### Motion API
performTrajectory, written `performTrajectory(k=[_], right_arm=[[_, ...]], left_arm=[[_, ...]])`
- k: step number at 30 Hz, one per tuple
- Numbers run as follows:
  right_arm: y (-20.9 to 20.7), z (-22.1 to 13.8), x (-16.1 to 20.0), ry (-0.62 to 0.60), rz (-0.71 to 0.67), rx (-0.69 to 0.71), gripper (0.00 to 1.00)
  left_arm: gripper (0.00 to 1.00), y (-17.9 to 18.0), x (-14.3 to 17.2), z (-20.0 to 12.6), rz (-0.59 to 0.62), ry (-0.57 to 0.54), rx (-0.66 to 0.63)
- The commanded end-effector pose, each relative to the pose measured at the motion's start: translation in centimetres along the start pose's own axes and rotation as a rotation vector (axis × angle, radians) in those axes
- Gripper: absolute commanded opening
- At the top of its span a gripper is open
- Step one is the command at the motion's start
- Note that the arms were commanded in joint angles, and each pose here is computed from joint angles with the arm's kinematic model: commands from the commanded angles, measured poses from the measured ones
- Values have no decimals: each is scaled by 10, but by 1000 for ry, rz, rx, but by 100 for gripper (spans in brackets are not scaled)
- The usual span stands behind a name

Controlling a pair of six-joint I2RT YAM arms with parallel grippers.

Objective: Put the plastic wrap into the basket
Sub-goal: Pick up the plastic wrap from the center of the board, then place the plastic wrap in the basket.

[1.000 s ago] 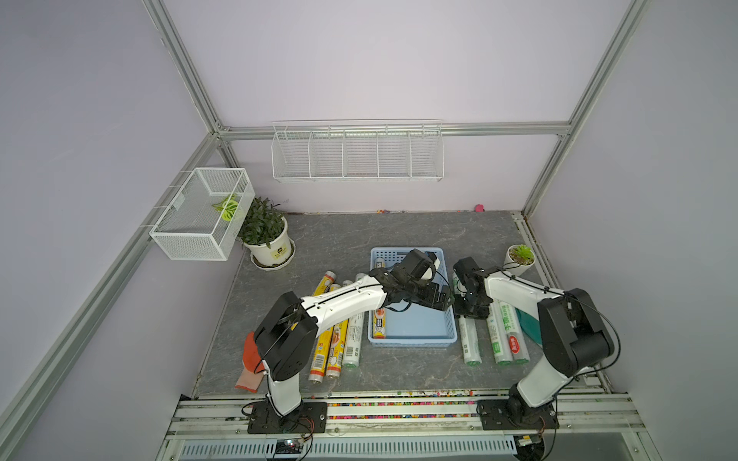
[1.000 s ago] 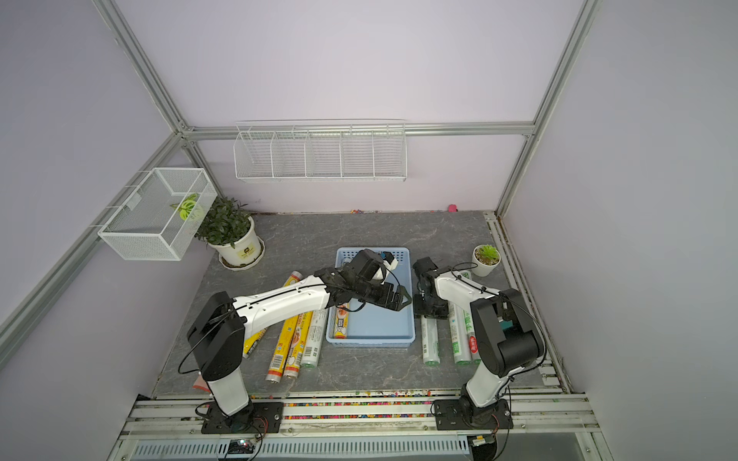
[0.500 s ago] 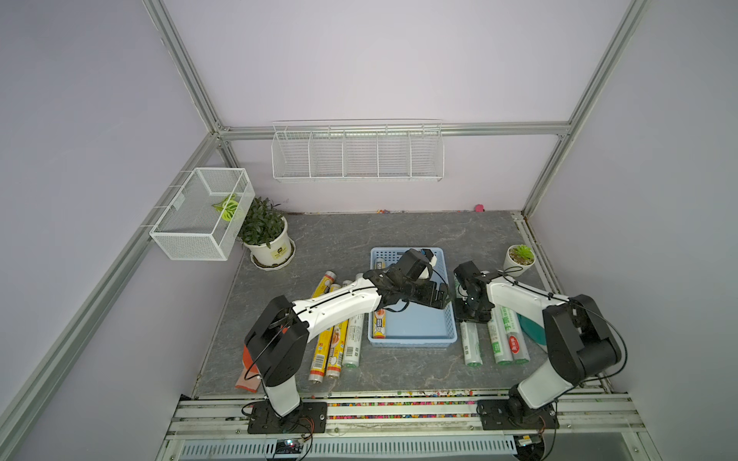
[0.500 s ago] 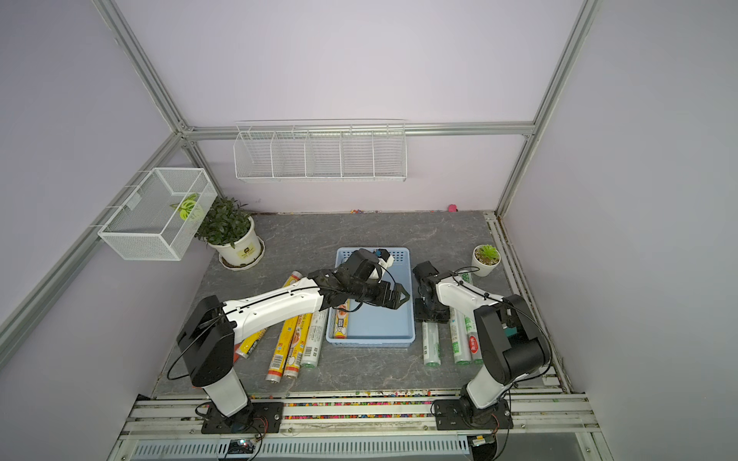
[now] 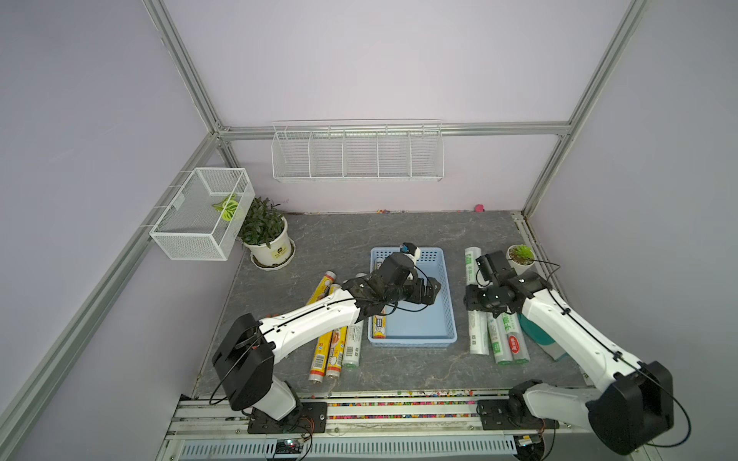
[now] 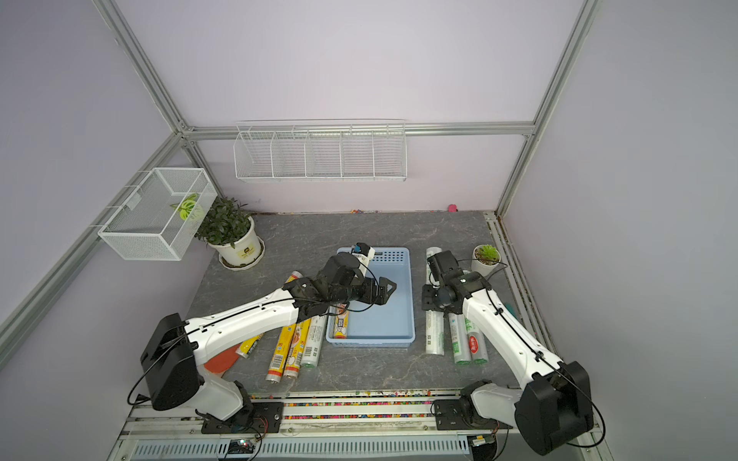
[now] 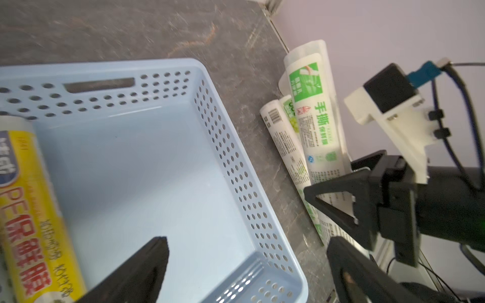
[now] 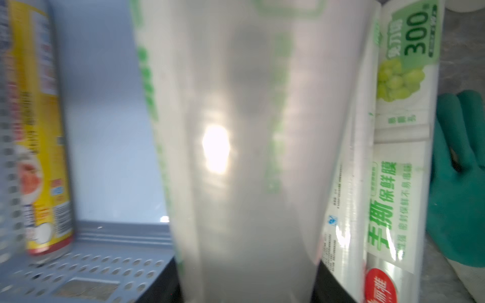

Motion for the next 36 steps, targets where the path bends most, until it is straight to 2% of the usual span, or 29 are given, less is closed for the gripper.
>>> performTrajectory(k=[1, 6, 11, 16, 19, 24, 36], right_arm=[[26, -18, -30, -125, 33, -196, 29], [57, -16, -60, -167, 61, -354, 30], [94, 6, -85, -180, 87, -471, 31], [123, 36, -97, -127, 90, -522, 31], [138, 53, -100, -79, 84, -556, 31], [153, 82, -90, 44, 56, -527, 32], [168, 127, -66, 195, 52, -526, 34]], left_arm=[[100, 13, -18, -13, -32, -146, -100], [100, 32, -22, -29, -54, -223, -219], [100, 54, -19, -46, -114, -287, -240], [100, 80, -14, -65, -212, -341, -226], [100, 93, -11, -74, -251, -364, -214], [100, 106, -6, -86, -266, -398, -232], [100, 96, -4, -90, -198, -358, -140]])
Point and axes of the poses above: each gripper's point midway between its finger pads, its own z axis out along the fingers, its own y axis along the line the jaws close on, x = y × z, the point moved 6 cm from there along -z, back along the fingers, and after that the axes turned 12 degrees about -z, right-handed, at the moved point
